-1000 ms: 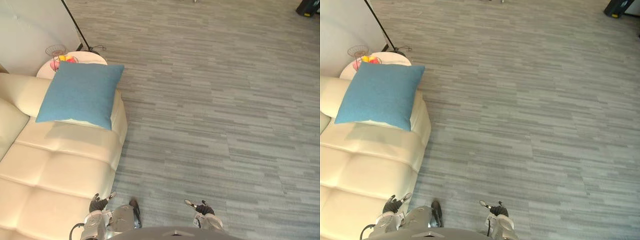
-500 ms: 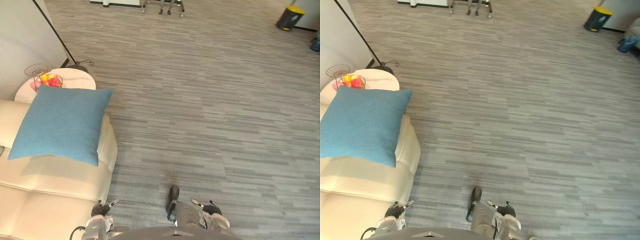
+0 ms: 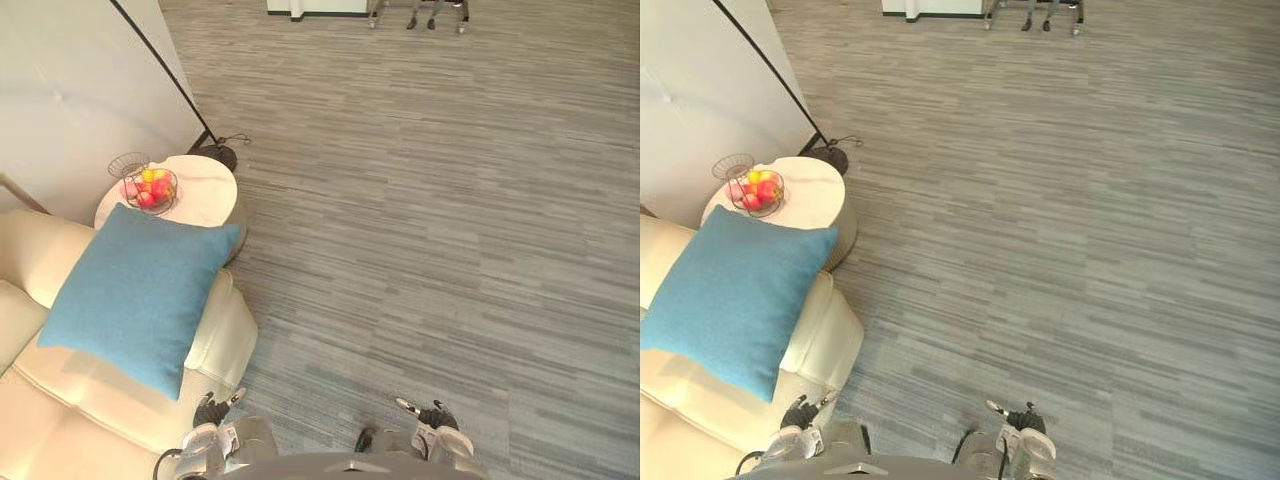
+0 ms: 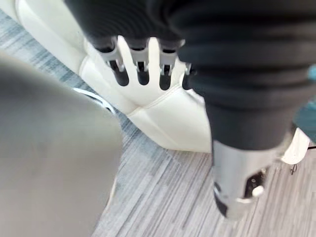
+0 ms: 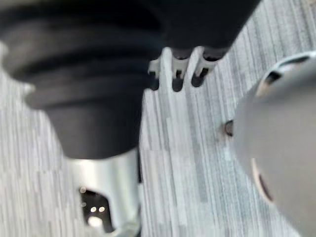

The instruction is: Pick up cushions and gather them together orderly.

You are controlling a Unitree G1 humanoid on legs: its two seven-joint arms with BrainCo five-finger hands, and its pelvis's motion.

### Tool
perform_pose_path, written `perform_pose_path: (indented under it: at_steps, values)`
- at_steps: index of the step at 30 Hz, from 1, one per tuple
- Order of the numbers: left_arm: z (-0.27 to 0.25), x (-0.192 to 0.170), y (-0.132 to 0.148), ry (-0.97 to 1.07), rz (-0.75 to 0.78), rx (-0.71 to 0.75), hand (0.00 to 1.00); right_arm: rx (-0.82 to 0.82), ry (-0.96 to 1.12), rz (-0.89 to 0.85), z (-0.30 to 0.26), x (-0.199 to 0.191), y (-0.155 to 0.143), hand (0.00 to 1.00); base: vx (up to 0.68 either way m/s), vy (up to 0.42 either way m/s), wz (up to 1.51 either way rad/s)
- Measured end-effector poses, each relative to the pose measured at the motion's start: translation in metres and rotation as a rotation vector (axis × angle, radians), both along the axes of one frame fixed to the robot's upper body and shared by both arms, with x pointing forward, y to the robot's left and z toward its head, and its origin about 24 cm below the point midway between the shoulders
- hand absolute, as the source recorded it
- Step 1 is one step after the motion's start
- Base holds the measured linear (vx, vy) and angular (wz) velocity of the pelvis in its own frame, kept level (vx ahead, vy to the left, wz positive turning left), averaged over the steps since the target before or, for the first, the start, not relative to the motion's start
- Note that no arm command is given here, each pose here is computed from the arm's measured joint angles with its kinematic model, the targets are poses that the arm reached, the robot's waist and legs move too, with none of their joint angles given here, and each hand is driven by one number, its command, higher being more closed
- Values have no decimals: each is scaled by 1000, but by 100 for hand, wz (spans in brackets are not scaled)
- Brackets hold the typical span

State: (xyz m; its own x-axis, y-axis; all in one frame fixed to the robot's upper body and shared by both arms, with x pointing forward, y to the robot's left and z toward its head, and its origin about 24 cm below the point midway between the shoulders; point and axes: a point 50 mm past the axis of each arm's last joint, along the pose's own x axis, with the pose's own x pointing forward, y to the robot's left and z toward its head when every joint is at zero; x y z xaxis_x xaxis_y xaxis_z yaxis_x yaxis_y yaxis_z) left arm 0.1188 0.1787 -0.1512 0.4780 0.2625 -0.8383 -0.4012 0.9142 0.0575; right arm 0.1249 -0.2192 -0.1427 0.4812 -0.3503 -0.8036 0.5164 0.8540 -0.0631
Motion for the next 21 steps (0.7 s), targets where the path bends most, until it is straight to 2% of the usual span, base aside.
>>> perform_pose_path:
  at_steps: [2, 3, 8, 13, 21]
  values:
    - [-1, 0, -4, 6, -38, 0, 0, -4, 6, -18, 0, -4, -4, 0, 362, 92, 87]
    - [1, 2, 3, 4, -71, 30, 0, 21, 8, -34, -2, -5, 3, 0, 216, 77, 83]
    - [2, 1, 16, 11, -65, 63, 0, 64, 30, -43, -8, -10, 17, 0, 204, 29, 59]
    - [-1, -4, 16, 36, -76, 60, 0, 46, 36, -9, -7, -7, 13, 0, 79, 18, 21]
    - [-1, -5, 18, 36, -37, 48, 0, 27, 37, 44, -6, -10, 13, 0, 82, -56, 69]
